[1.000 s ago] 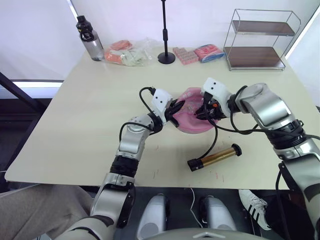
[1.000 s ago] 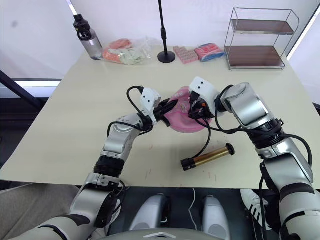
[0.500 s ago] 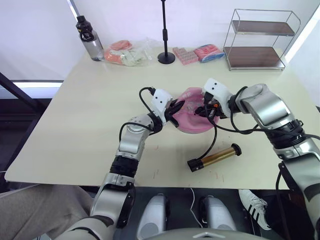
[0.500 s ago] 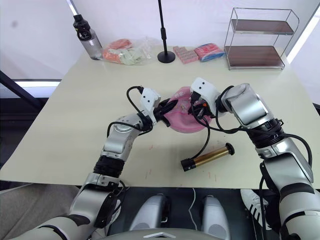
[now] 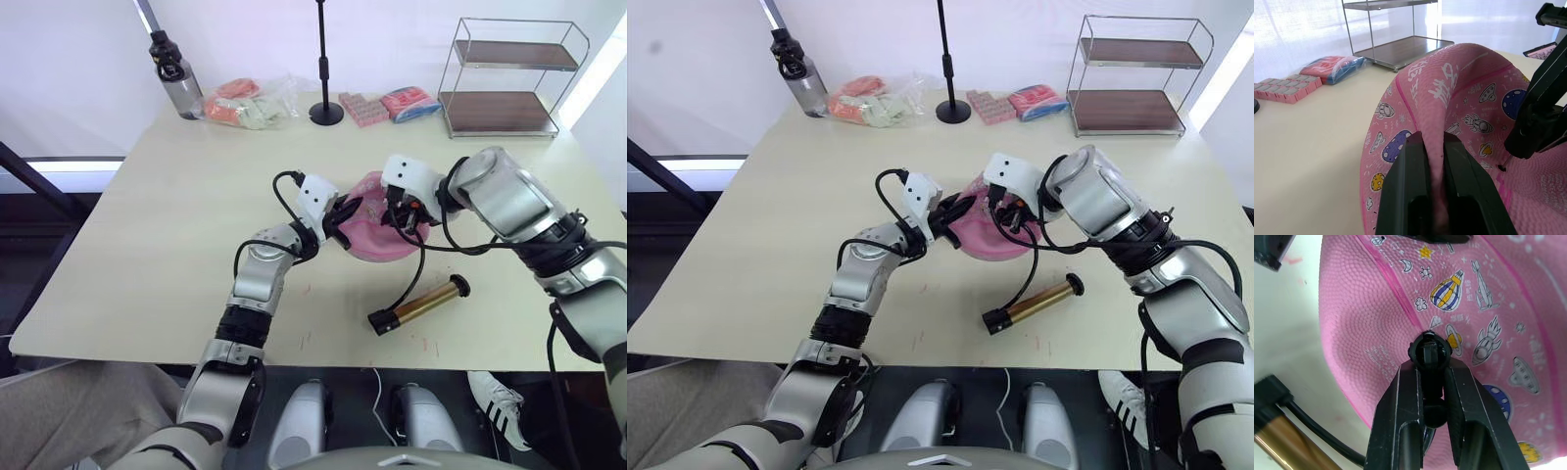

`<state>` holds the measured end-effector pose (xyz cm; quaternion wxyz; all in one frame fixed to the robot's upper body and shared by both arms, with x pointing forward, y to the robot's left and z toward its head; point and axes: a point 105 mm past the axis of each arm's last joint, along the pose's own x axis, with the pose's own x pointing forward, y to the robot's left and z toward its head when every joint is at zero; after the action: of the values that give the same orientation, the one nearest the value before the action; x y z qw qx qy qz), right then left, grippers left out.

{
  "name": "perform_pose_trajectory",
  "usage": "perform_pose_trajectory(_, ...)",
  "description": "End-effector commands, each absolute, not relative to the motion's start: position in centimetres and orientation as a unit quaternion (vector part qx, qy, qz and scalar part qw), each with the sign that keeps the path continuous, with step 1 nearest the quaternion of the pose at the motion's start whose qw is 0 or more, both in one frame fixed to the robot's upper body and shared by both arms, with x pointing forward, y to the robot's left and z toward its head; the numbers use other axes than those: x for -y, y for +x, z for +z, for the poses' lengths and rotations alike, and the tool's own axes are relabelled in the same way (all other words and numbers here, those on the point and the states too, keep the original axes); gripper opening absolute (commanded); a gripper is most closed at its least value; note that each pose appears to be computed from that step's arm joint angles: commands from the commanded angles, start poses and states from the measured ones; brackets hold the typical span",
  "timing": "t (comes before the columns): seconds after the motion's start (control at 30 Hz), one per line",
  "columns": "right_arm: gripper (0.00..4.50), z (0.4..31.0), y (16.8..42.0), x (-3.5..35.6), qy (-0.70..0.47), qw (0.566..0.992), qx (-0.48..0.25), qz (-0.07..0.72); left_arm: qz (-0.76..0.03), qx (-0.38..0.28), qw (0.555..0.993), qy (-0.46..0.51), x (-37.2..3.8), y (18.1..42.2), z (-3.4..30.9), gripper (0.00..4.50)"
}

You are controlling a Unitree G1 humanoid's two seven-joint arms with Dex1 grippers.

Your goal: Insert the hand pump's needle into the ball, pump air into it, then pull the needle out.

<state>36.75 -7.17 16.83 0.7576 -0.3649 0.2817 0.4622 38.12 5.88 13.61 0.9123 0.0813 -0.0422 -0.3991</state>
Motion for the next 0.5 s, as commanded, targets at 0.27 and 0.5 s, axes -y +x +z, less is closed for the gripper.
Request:
perform_pose_trajectory(0.27,0.05,15.7,37.5,7.0,-0.419,0.729,-0.293,0.456,-0.423,0.003,0.902,0.081,-4.7,37.3,11.1,0.0)
perform_pose_trajectory(0.5,0.05,13.9,37.3,7.1,-0.434,0.709,-0.309,0.462,-0.411,0.002,0.909,0.068,-5.1,37.6,11.3,0.0)
